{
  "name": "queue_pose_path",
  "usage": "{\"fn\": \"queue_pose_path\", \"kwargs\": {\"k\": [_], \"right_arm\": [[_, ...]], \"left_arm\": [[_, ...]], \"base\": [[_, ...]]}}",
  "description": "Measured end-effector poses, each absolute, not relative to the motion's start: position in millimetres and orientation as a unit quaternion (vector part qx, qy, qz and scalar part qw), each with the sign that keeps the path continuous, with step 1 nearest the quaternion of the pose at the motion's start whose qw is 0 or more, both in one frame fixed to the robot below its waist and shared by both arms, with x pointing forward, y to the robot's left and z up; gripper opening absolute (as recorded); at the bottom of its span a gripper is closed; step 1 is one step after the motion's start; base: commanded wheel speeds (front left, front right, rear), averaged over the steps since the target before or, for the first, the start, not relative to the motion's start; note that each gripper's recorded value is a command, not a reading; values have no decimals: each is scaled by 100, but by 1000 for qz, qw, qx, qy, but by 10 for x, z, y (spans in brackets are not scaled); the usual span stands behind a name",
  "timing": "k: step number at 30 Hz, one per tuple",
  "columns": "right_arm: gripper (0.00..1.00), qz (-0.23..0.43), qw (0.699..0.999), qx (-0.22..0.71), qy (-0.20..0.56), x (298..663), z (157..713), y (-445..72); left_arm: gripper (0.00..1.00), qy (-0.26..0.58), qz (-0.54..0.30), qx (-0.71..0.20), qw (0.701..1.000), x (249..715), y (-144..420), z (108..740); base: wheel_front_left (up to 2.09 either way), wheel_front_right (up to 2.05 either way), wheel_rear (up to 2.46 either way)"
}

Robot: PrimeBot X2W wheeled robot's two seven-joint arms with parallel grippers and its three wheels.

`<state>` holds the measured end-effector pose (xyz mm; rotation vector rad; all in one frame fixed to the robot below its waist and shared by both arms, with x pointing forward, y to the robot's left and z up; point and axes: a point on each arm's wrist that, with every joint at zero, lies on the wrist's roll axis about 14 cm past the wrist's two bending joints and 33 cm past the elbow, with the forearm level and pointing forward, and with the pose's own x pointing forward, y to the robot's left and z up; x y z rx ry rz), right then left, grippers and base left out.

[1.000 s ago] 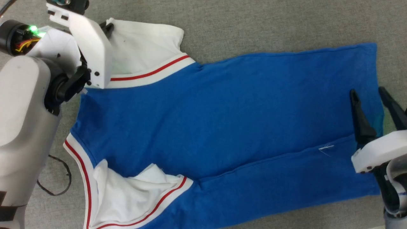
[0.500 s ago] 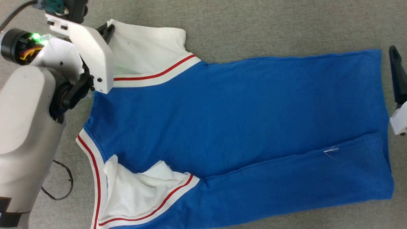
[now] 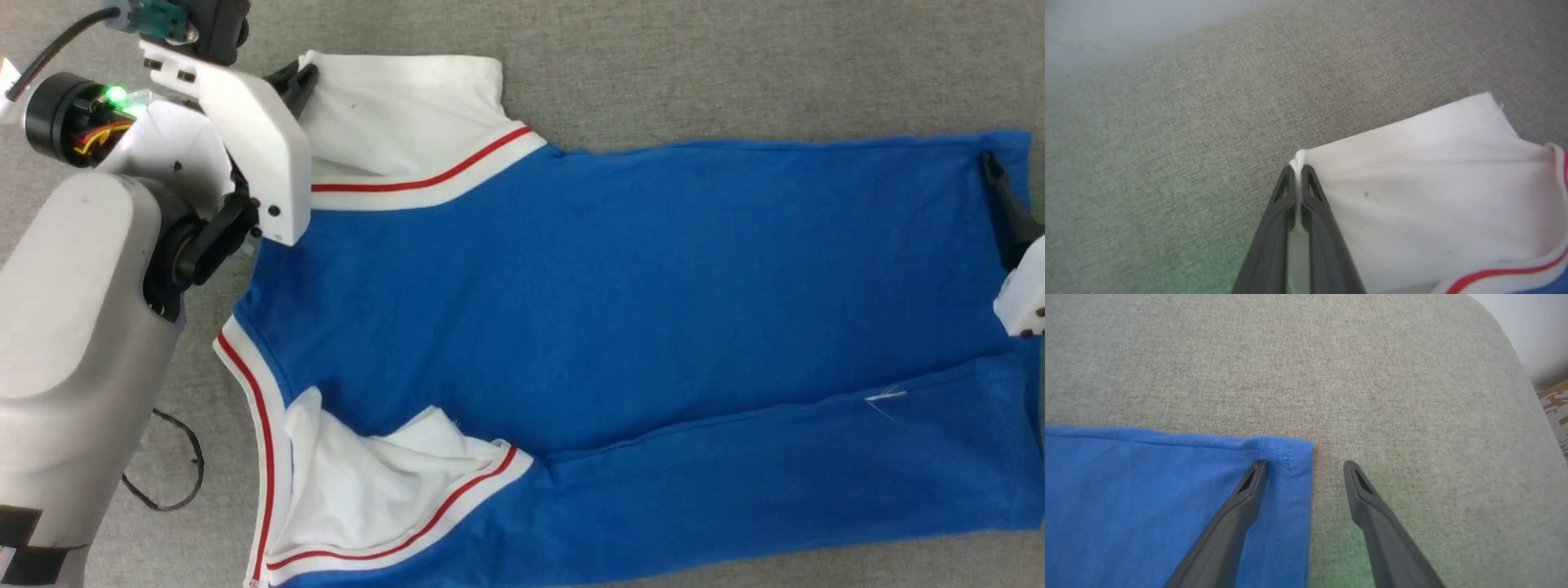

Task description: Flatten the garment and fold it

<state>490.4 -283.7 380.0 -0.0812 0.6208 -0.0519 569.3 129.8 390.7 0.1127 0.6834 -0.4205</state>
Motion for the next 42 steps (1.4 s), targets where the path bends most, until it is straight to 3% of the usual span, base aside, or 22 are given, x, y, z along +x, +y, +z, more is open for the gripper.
{"fn": "queue_pose_path", "kwargs": {"k": [1, 2, 3, 4, 11, 23, 32, 42], "right_arm": [[100, -25, 950, -37, 309, 4914, 3783, -2834], [58, -27, 948, -32, 314, 4920, 3764, -2835], [33, -29, 947, -22, 319, 4927, 3747, -2828], [0, -29, 947, -11, 320, 4941, 3740, -2809], [0, -26, 947, -4, 320, 4984, 3783, -2784], [0, -43, 969, -10, 243, 4887, 4298, -2895], [0, -48, 976, 2, 210, 4487, 4547, -2834], [0, -73, 966, 50, 243, 3827, 4358, -2775]], "left_arm": [[0, 333, -204, 54, 919, 5691, 1302, 3904], [0, 333, -204, 53, 919, 5688, 1304, 3902], [0, 334, -204, 53, 919, 5687, 1308, 3900], [0, 334, -204, 53, 919, 5685, 1310, 3898], [0, 314, -203, 51, 926, 5705, 1317, 3987], [0, 135, -167, 3, 977, 5662, 1479, 4783], [0, 73, -146, -42, 986, 5005, 1543, 5152], [0, 134, -73, -133, 979, 3993, 1686, 4830]], "base": [[0, 0, 0], [0, 0, 0], [0, 0, 0], [0, 0, 0], [0, 0, 0], [0, 0, 0], [0, 0, 0], [0, 0, 0]]}}
